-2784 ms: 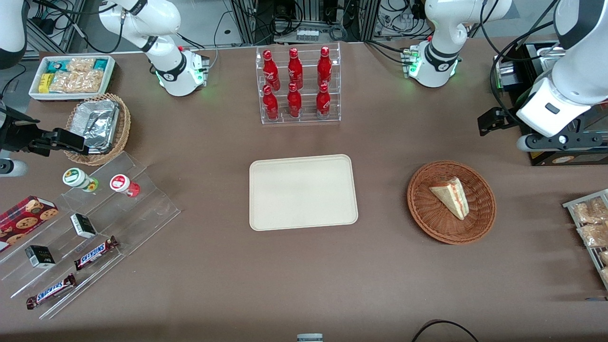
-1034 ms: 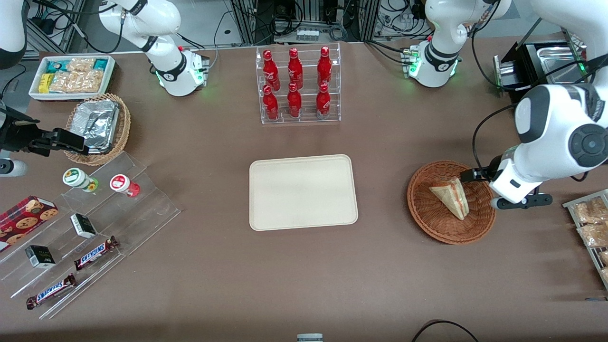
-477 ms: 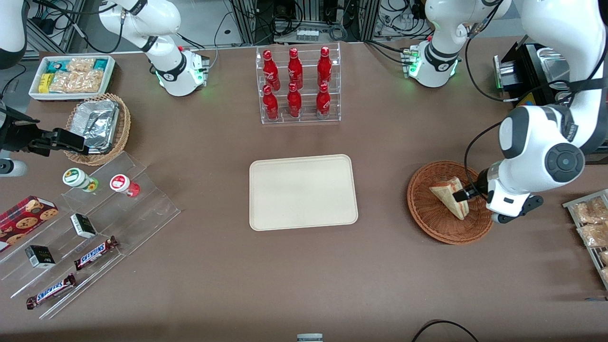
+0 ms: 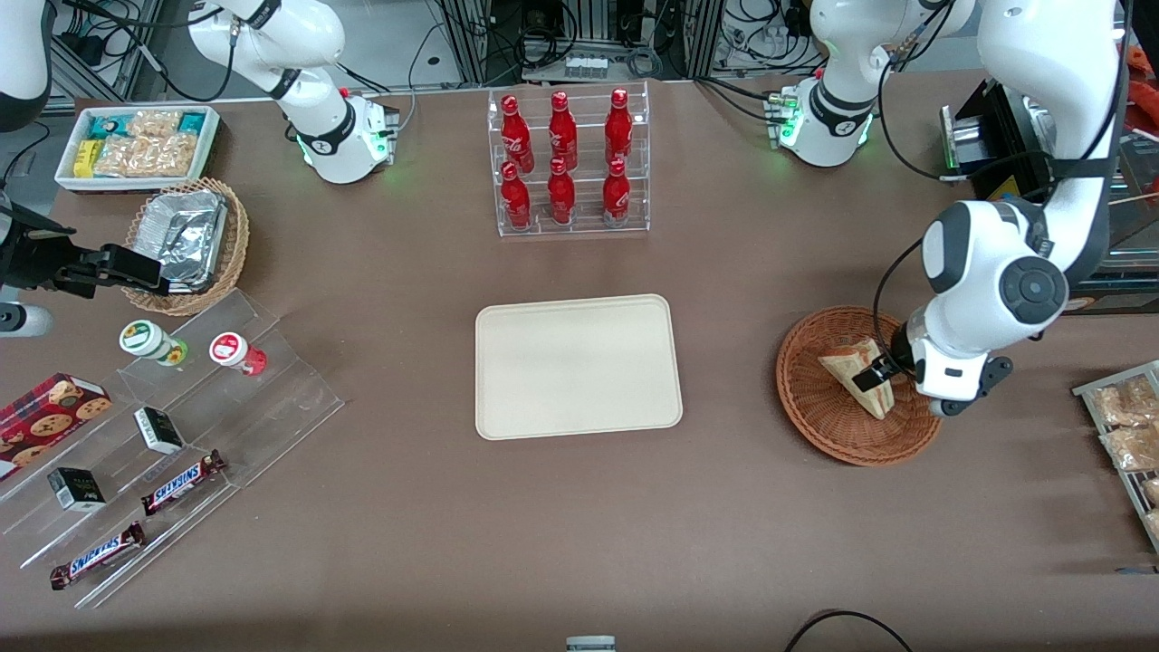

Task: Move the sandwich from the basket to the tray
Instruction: 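Lower the open left gripper around the wrapped sandwich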

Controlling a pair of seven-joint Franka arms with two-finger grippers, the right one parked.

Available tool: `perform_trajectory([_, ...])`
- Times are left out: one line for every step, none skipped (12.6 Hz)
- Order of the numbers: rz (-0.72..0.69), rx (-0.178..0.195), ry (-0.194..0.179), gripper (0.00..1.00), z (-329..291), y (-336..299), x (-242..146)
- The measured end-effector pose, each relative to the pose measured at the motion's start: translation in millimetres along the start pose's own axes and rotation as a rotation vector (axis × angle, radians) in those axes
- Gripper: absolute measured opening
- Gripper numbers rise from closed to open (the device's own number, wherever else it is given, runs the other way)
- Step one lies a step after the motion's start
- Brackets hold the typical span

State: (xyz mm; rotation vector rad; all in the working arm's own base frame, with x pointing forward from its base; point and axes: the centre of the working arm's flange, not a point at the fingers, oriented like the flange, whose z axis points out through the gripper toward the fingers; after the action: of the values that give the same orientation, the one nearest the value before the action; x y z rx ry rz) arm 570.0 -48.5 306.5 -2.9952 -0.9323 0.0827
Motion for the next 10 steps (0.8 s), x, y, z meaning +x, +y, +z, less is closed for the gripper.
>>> perform_trajectory([-0.011, -0.009, 0.012, 1.00, 7, -4, -5])
perform_trajectory([-0.023, -0.013, 0.016, 1.00, 12, -6, -8])
perform_trajectory([-0.030, -0.014, 0.018, 1.00, 16, -7, -10])
perform_trajectory([-0.036, -0.016, 0.020, 1.00, 18, -8, -11])
perform_trajectory([-0.041, -0.019, 0.022, 1.00, 20, -9, -12])
perform_trajectory([-0.044, -0.021, 0.025, 1.00, 22, -9, -14])
perform_trajectory([-0.045, -0.024, 0.028, 1.00, 25, -10, -15])
perform_trajectory([-0.045, -0.025, 0.028, 1.00, 30, -11, -16])
perform_trajectory([-0.045, -0.024, 0.026, 1.00, 35, -11, -17])
perform_trajectory([-0.045, -0.024, 0.025, 1.00, 41, -11, -18])
